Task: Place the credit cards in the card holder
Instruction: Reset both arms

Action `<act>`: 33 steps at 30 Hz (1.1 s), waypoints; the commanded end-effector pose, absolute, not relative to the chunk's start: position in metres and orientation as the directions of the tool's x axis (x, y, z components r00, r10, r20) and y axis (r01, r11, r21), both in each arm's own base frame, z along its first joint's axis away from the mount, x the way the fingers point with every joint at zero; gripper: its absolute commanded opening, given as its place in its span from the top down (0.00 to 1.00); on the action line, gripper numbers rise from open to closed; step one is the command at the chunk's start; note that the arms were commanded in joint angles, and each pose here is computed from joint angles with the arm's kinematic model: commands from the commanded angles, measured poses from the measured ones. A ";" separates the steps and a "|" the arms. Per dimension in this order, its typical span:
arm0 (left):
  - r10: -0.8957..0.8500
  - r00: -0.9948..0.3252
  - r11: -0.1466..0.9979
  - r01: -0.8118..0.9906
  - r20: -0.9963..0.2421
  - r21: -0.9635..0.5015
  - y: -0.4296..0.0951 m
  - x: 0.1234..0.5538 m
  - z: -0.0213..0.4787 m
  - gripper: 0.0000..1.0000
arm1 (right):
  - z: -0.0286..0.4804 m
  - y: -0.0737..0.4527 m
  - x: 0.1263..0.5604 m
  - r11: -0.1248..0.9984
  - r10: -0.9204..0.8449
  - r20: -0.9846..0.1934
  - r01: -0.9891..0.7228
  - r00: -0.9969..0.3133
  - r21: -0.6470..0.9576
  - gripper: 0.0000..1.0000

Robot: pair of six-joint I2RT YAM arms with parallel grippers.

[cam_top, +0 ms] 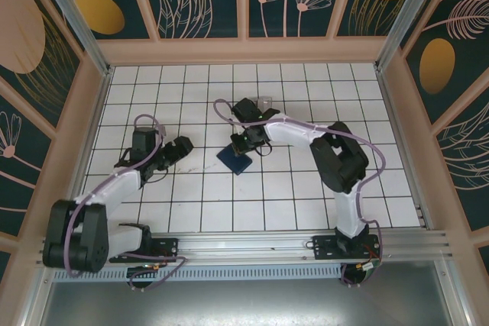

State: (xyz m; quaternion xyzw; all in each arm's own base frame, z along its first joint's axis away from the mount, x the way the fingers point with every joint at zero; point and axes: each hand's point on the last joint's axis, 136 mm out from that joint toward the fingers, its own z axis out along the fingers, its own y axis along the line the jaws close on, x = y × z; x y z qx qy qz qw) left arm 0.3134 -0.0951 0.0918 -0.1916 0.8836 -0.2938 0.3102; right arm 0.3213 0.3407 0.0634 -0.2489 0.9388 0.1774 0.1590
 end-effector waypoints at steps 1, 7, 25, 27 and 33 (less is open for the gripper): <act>-0.509 -0.539 0.838 -0.132 -0.671 -0.530 -0.058 0.324 0.150 0.01 | 0.166 0.339 0.340 0.810 -0.258 -0.674 -0.535 -0.692 0.240 0.77; -0.489 -0.289 0.872 -0.201 -0.823 -0.447 -0.015 0.319 0.208 0.01 | 0.250 0.256 0.330 0.893 0.057 -0.927 -0.396 -0.370 0.213 0.22; 0.092 -0.050 0.996 0.025 -0.995 0.091 -0.024 0.328 0.177 0.01 | 0.195 0.002 0.321 0.992 0.127 -0.992 0.000 -0.005 0.127 0.01; 0.047 -0.027 0.998 0.039 -0.998 0.046 -0.025 0.332 0.169 0.01 | 0.186 -0.001 0.320 0.990 0.138 -0.990 -0.009 0.001 0.138 0.01; 0.059 -0.039 0.998 0.031 -0.998 0.058 -0.025 0.355 0.159 0.01 | 0.158 -0.004 0.331 0.992 0.123 -0.992 -0.014 -0.010 0.123 0.01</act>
